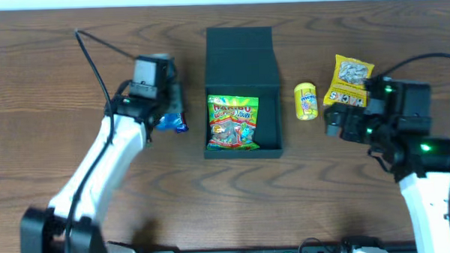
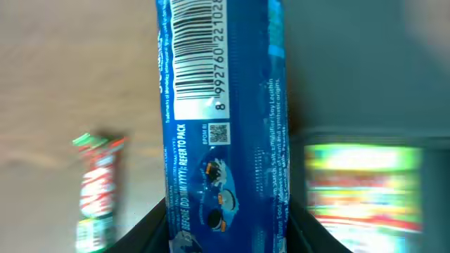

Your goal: Pack container

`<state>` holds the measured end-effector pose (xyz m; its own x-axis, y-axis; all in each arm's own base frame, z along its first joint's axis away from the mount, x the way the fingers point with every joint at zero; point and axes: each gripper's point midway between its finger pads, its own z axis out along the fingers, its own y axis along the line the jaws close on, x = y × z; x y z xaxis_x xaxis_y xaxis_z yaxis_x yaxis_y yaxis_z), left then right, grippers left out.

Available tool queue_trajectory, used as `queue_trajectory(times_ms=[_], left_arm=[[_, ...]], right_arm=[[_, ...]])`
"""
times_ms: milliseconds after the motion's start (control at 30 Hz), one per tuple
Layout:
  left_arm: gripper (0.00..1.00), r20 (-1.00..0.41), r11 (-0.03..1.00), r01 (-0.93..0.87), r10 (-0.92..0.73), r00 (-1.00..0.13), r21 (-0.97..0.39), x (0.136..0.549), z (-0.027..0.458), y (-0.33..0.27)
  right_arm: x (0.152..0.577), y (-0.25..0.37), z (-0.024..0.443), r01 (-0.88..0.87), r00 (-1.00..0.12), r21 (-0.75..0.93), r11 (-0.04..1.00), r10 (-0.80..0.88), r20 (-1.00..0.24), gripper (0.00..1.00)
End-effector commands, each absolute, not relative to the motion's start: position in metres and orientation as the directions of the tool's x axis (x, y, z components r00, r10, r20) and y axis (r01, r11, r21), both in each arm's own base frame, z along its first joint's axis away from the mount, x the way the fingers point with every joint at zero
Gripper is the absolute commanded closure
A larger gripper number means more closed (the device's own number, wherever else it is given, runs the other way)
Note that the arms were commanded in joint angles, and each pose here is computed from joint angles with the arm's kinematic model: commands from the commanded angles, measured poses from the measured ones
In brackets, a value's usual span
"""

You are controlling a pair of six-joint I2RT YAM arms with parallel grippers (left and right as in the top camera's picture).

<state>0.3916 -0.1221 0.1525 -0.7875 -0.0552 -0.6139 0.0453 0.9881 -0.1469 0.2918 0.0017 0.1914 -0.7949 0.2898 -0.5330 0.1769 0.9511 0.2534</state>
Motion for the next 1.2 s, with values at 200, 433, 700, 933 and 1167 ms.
queue_trajectory(times_ms=[200, 433, 700, 933, 1167], left_arm=[[0.94, -0.595, 0.903, 0.156, -0.128, -0.794, -0.401, 0.356, 0.164, -0.269], [0.94, -0.508, 0.85, 0.165, -0.135, -0.851, -0.501, 0.346, 0.121, -0.329], [0.8, -0.431, 0.832, 0.096, -0.18, -0.884, -0.546, 0.341, 0.103, -0.339], [0.04, -0.535, 0.823, 0.244, -0.084, -0.841, -0.513, 0.345, 0.128, -0.343], [0.04, -0.65, 0.825, 0.332, -0.055, -0.758, -0.457, 0.346, 0.189, -0.313]], right_arm=[[0.277, -0.039, 0.189, 0.359, -0.752, 0.265, 0.895, 0.445, -0.486, 0.01], [0.268, -0.043, 0.184, 0.38, -0.764, 0.254, 0.889, 0.456, -0.457, 0.01], [0.268, -0.043, 0.184, 0.38, -0.765, 0.254, 0.889, 0.457, -0.454, 0.01], [0.267, -0.043, 0.184, 0.38, -0.765, 0.254, 0.889, 0.457, -0.453, 0.01], [0.267, -0.043, 0.183, 0.381, -0.766, 0.254, 0.889, 0.457, -0.452, 0.01]])
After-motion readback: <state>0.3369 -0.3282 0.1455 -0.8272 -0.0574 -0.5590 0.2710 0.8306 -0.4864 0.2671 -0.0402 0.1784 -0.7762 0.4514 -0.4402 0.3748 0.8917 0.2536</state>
